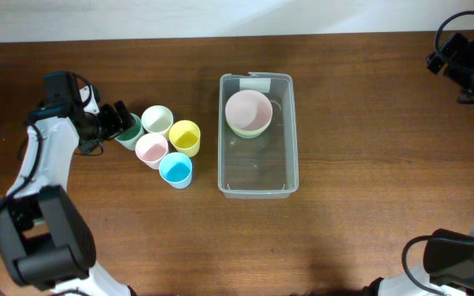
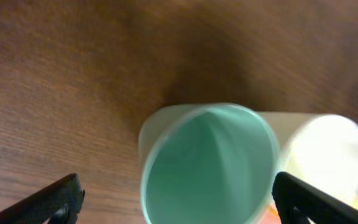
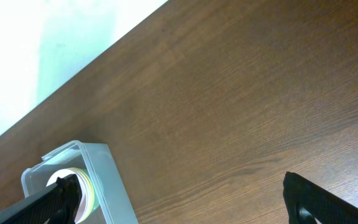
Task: Pack container
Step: 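Reach the left gripper to the green cup and grasp it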
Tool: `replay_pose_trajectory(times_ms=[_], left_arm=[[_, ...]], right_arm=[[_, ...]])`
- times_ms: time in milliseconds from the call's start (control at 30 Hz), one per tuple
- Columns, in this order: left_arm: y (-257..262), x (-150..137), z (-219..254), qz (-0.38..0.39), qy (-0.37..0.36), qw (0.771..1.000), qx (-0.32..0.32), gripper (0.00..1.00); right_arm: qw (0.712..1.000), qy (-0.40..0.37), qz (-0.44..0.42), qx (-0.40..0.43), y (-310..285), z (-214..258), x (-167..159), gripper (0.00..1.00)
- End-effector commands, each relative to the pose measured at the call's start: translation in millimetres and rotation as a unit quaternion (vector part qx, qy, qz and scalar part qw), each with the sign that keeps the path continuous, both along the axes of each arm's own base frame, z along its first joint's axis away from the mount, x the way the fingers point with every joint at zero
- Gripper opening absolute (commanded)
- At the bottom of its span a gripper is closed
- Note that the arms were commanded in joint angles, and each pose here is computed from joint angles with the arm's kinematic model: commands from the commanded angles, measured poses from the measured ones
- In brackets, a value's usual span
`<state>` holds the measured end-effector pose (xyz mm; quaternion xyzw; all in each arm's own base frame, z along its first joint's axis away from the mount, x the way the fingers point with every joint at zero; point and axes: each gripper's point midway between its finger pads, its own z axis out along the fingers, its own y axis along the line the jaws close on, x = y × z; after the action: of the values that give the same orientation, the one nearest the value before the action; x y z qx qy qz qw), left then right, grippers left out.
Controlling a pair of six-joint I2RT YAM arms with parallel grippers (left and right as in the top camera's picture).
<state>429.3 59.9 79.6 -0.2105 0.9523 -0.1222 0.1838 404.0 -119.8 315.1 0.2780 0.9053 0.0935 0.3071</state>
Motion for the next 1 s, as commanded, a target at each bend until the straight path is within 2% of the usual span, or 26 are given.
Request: replay_pose_trajectory(times_ms=[0, 67, 233, 333, 367, 767, 967], left_arm=[[14.1, 4.3, -9.2, 0.034, 0.007, 0.999, -0.001, 0.91], [17.8, 3.9, -14.2, 0.039, 0.012, 0.999, 0.002, 0.77], [18.8, 2.8, -22.2, 0.04, 0.022, 0.999, 0.003, 0.33], [18.5, 2.1, -26.5, 0.04, 0.027, 0.999, 0.002, 0.14], [18.5, 1.8, -28.6, 0.04, 0.029, 0.999, 0.001, 0.04], [17.5, 2.4, -21.5, 0.039, 0.026, 0.999, -0.007, 0.0], [28.5, 10.1, 45.2, 0.049, -0.024, 0.999, 0.005, 0.01]], right_arm=[[1.0, 0.002, -0.003, 0.004, -0.7, -1.6, 0.9, 0.99], [1.0, 0.002, -0.004, 0.004, -0.7, -1.6, 0.9, 0.99], [1.0, 0.002, -0.004, 0.004, -0.7, -1.6, 0.9, 0.99], [1.0, 0.002, -0.004, 0.004, -0.7, -1.6, 0.9, 0.99], [1.0, 0.002, -0.004, 0.004, -0.7, -1.6, 0.9, 0.99], [1.0, 0.002, -0.004, 0.004, -0.7, -1.6, 0.9, 0.99], [1.0, 0.002, -0.004, 0.004, -0.7, -1.6, 0.9, 0.99]])
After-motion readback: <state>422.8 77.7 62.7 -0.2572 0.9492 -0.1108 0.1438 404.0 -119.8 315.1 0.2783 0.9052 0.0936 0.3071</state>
